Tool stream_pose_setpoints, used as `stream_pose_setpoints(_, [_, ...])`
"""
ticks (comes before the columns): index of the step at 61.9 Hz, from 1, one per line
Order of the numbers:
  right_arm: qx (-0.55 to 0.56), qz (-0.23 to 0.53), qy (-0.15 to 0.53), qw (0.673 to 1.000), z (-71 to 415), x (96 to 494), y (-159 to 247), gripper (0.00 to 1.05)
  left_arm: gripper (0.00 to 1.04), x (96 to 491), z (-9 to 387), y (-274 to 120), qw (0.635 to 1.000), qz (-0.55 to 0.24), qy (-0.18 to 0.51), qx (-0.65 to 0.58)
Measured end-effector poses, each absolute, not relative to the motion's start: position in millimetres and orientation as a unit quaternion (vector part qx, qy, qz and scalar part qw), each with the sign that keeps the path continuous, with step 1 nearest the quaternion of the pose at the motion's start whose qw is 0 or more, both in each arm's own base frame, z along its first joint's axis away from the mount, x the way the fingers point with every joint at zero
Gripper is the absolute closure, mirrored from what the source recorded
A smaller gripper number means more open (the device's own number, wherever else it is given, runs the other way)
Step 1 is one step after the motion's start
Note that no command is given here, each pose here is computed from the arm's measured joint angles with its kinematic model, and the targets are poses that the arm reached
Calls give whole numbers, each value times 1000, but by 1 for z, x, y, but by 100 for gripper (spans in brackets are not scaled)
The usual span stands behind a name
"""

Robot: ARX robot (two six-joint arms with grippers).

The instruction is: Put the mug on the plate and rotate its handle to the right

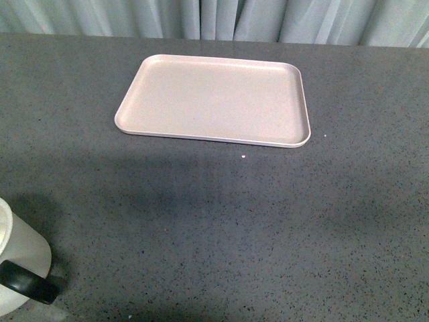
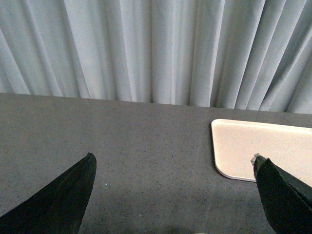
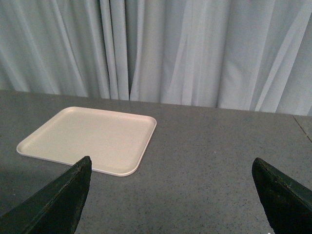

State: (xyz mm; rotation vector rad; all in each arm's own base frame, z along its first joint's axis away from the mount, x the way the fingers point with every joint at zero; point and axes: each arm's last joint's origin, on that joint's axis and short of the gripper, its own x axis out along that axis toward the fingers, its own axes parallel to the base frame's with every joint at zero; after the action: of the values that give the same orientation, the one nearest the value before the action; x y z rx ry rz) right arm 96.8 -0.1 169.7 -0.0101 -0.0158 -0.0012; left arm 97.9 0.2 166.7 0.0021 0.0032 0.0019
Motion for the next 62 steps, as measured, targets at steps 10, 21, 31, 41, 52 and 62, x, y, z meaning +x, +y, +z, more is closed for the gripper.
stream_pose_setpoints(10, [-5,-1,-8,1000,170,97,0,9,9,98,167,0,1000,1,2,1])
stream_pose_setpoints(21, [-5,-1,-8,1000,170,97,0,9,9,98,167,0,1000,1,2,1])
stream_pose_setpoints(31, [-5,-1,-8,1000,170,97,0,9,9,98,166,1,997,9,76,-21])
stream_pose_setpoints(41, [-5,0,-8,1000,170,97,0,9,9,119,178,9,953,29,293,-69])
stream_pose_setpoints(52, [-5,0,-8,1000,170,97,0,9,9,152,193,16,953,20,299,-55])
stream_pose_setpoints(62, [-5,0,-8,1000,170,97,0,9,9,183,186,15,943,9,333,-16])
